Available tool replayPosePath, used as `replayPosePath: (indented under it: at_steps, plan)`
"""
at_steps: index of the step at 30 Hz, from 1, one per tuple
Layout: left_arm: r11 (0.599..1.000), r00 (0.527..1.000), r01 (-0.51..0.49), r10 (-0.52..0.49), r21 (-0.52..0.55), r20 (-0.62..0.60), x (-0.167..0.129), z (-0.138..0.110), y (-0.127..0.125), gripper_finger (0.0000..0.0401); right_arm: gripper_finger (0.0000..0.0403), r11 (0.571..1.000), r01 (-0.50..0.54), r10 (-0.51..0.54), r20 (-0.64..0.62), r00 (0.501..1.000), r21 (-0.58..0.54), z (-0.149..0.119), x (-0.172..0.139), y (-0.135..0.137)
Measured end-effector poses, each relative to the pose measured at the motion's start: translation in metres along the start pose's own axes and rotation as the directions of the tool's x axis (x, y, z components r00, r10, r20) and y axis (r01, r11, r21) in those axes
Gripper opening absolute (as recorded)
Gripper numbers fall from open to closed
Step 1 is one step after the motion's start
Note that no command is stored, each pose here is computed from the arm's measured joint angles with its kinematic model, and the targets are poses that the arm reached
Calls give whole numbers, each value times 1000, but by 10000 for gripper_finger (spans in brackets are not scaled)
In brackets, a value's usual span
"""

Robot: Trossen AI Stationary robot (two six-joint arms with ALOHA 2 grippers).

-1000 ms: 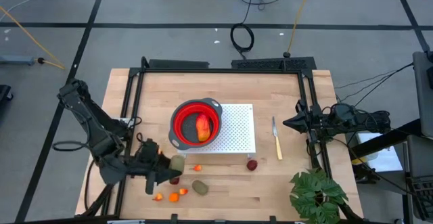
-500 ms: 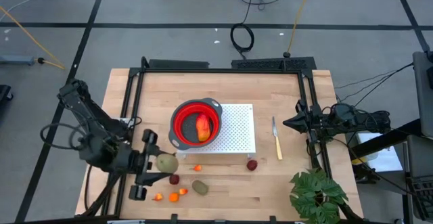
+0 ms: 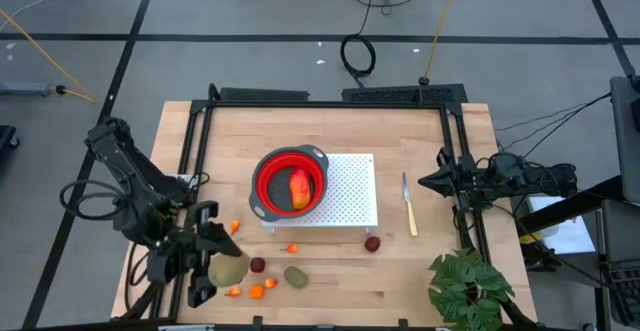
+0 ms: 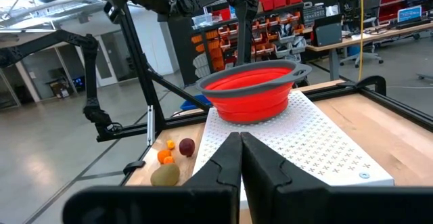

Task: Pick & Place Fruit
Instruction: Put the brown kiwi into the red strainer bowl on the shelf

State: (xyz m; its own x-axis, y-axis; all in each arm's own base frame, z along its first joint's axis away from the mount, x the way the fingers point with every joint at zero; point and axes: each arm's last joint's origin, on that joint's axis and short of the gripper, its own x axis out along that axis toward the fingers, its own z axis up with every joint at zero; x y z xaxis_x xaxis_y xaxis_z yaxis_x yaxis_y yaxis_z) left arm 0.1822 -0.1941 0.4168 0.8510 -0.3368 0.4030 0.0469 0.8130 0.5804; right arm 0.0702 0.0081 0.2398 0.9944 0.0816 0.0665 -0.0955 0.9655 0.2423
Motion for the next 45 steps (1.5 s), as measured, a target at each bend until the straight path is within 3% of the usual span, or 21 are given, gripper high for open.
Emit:
replayPosePath:
  at_steps: [6, 12, 15, 19, 26, 35, 40, 43, 45]
  plan:
    - [995, 997, 42, -47, 90, 59, 0, 2, -1, 186, 0, 1000, 0, 0, 0, 1000, 0, 0, 0, 0]
    - [995, 997, 46, -52, 83, 65, 0, 2, -1, 186, 0, 1000, 0, 0, 0, 1000, 0, 0, 0, 0]
    - [999, 997, 31, -32, 16, 69, 0, 3, 0, 186, 0, 1000, 0, 0, 0, 1000, 0, 0, 0, 0]
    - [983, 995, -32, 48, -182, 82, 0, 6, 6, 186, 0, 1000, 0, 0, 0, 1000, 0, 0, 0, 0]
    - [887, 966, -113, 203, -447, 159, -3, 16, 22, 186, 0, 1000, 0, 0, 0, 1000, 0, 0, 0, 0]
    - [759, 912, -208, 378, -616, 157, -3, 10, 44, 186, 0, 1000, 0, 0, 0, 1000, 0, 0, 0, 0]
    - [721, 906, -229, 403, -654, 127, 0, 4, 49, 186, 0, 1000, 0, 0, 0, 1000, 0, 0, 0, 0]
    - [638, 892, -321, 452, -700, 3, 1, -1, 50, 186, 0, 1000, 0, 0, 0, 1000, 0, 0, 0, 0]
    - [540, 852, -450, 498, -711, -160, 1, -9, 50, 186, 0, 1000, 0, 0, 0, 1000, 0, 0, 0, 0]
